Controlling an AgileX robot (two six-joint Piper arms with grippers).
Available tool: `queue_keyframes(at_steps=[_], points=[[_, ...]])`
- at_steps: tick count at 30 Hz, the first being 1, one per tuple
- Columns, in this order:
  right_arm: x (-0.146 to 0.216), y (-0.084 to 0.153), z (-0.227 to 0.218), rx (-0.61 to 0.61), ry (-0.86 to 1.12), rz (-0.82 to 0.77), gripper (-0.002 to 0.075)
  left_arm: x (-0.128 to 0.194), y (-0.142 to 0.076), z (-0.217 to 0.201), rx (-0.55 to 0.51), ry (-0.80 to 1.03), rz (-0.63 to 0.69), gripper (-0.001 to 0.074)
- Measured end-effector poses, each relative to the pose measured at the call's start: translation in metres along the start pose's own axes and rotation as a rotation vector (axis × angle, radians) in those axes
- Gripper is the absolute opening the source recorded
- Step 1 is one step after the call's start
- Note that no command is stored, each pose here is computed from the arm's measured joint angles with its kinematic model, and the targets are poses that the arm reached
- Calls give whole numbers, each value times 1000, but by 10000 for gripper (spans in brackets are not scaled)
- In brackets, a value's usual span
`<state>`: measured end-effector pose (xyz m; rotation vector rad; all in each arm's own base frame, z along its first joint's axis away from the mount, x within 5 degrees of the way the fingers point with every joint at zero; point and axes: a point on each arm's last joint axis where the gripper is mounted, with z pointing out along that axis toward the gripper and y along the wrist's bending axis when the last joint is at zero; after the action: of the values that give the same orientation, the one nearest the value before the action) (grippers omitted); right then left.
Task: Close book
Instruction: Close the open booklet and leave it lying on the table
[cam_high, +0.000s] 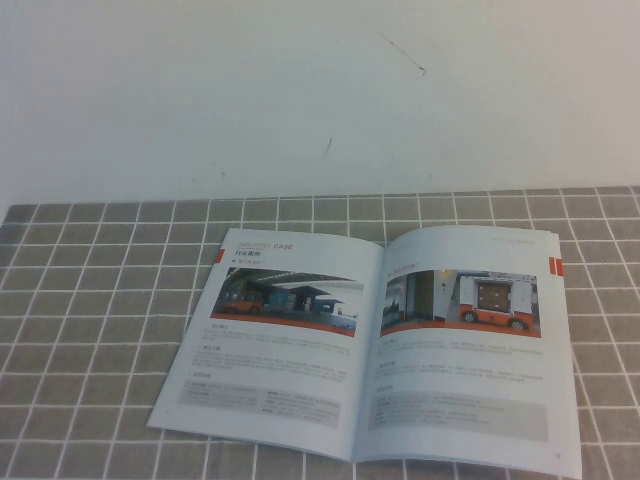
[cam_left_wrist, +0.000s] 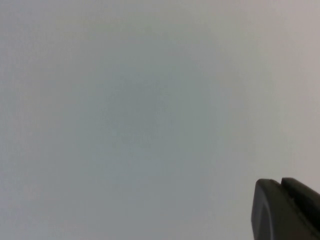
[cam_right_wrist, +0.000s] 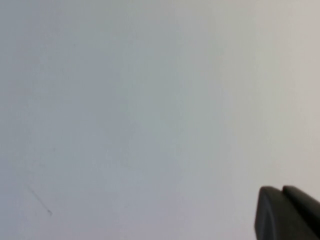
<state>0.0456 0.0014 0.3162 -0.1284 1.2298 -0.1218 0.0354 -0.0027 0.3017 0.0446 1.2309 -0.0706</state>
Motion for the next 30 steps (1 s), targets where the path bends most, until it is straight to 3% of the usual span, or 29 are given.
queue_keyframes(at_steps=[8, 15, 21, 25, 30], points=[[-24, -3, 66, -63, 304, 14, -3, -8, 0, 52, -6, 329, -14, -4], [6, 6, 143, -145, 651, 44, -3, 13, 0, 113, -14, 498, -59, -3], [67, 52, 199, -428, 974, -7, -3, 35, -6, 159, 14, 714, -57, -4], [100, 92, 229, -620, 1083, -40, -3, 50, -16, 189, 67, 932, -15, -4], [140, 135, 253, -769, 1207, -67, -3, 73, -19, 215, 74, 1086, -9, -3]])
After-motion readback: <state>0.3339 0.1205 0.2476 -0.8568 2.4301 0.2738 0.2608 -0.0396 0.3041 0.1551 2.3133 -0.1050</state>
